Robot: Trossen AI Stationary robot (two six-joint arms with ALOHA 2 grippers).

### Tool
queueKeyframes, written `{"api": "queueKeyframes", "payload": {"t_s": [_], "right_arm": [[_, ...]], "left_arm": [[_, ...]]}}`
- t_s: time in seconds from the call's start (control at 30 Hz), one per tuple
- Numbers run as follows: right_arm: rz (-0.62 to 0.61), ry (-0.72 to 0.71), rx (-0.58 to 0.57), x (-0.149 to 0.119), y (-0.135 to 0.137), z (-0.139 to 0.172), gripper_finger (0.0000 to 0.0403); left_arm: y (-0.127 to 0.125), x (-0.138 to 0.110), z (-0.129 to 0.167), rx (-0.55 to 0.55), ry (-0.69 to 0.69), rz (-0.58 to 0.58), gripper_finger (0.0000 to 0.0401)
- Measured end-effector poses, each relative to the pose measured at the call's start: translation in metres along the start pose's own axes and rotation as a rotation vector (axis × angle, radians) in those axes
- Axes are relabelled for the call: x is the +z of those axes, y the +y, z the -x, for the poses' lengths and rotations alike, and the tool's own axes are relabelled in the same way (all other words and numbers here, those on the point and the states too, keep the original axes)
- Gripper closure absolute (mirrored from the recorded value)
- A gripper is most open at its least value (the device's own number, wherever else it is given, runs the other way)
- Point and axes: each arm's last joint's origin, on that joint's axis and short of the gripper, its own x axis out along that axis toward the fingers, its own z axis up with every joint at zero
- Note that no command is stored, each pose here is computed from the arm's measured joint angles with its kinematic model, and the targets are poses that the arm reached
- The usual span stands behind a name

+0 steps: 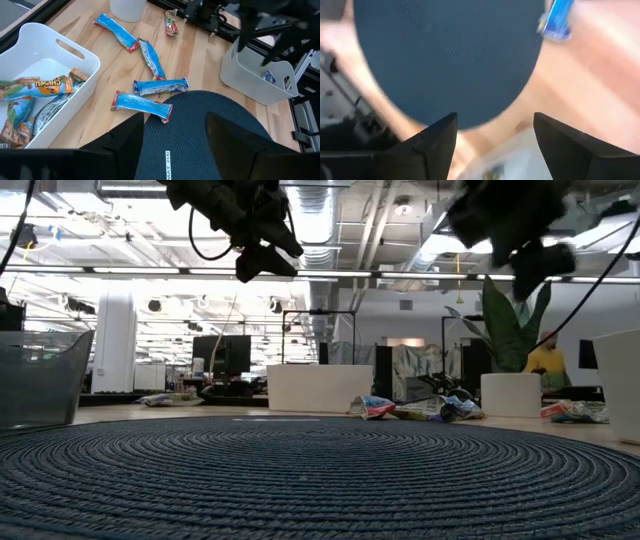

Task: Pick and place Granola Bars by type
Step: Put the blue granola bar into the gray bin

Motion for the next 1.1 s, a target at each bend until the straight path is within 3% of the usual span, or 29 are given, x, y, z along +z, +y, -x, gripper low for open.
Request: {"api": "queueKeyframes", "payload": {"t_s": [0.3, 0.73, 0.87, 1.1], "right_arm": [[-0.05, -0.062, -0.084, 0.059, -0.017, -0.049, 0.0148], [-0.134, 0.01, -0.322, 0.088, -0.051, -0.118, 0.0155], [-0.139, 0.006, -0.323, 0.09, -0.052, -0.121, 0.0201], [-0.136, -0.027, -0.277, 0.089, -0.046, -0.106, 0.035]], "left_arm": [[0.001, 0.0, 0.0, 0.027, -0.001, 0.004, 0.0198], [0.001, -0.001, 0.0, 0.028, 0.003, 0.009, 0.0198], [0.001, -0.001, 0.0, 0.029, 0.003, 0.009, 0.0198], [0.001, -0.001, 0.0, 0.03, 0.003, 0.009, 0.0198]]}}
